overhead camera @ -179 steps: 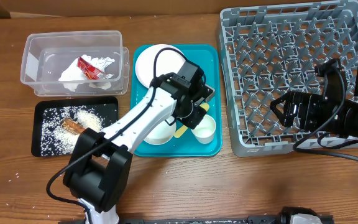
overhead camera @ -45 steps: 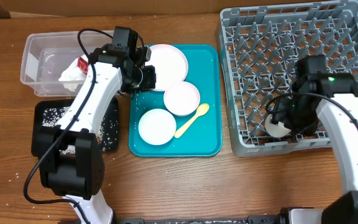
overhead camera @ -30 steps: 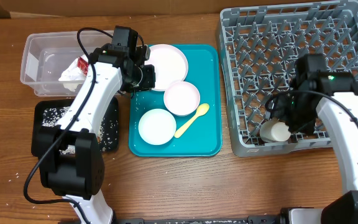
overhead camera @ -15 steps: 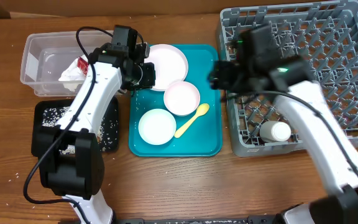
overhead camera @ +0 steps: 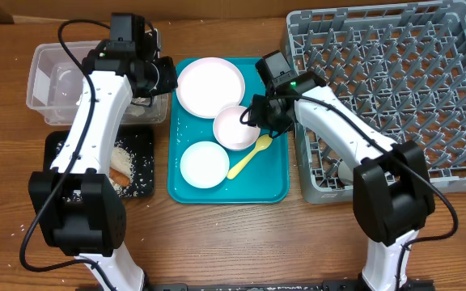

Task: Sort waste into correct bins and load items into the dishwasher
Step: 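Reach the right gripper to the small pink bowl and grasp its rim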

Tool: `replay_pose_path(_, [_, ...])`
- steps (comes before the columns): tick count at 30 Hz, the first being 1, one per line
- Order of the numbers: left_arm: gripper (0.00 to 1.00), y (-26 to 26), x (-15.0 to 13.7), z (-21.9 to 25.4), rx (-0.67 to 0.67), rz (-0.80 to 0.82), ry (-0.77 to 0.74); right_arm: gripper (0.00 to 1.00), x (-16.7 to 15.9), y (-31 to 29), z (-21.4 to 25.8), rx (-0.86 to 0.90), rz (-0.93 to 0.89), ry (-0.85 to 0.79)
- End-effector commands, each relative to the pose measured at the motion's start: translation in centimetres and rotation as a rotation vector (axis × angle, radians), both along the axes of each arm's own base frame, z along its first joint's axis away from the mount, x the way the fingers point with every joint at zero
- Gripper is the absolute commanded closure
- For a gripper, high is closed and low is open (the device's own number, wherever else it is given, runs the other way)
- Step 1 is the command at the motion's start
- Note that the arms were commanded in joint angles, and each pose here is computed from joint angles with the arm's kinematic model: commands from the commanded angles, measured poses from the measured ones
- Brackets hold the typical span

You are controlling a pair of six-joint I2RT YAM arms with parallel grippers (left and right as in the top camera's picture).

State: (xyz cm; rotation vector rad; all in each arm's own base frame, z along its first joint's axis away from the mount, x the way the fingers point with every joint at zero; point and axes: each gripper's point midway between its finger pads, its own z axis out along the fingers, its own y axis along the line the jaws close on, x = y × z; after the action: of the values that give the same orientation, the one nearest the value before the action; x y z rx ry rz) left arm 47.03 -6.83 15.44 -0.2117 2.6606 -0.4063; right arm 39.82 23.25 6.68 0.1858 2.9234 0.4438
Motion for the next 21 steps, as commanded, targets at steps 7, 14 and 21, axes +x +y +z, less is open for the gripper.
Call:
replay_pose_path(7, [0.21,4.0,0.7,1.2,0.157,0.083,-0.028,0.74,0.3,0.5,-1.9,-0.02,-0.001,0.015])
replay_pose_path(14, [0.0,4.0,0.4,1.0,0.158,0.082,-0.015,0.82,0.2,0.2,-2.5,-0.031,-0.004,0.014])
replay_pose_path(21, [0.0,4.0,0.4,1.0,0.158,0.082,-0.014,0.96,0.0,-0.5,-3.1,-0.066,-0.008,0.017])
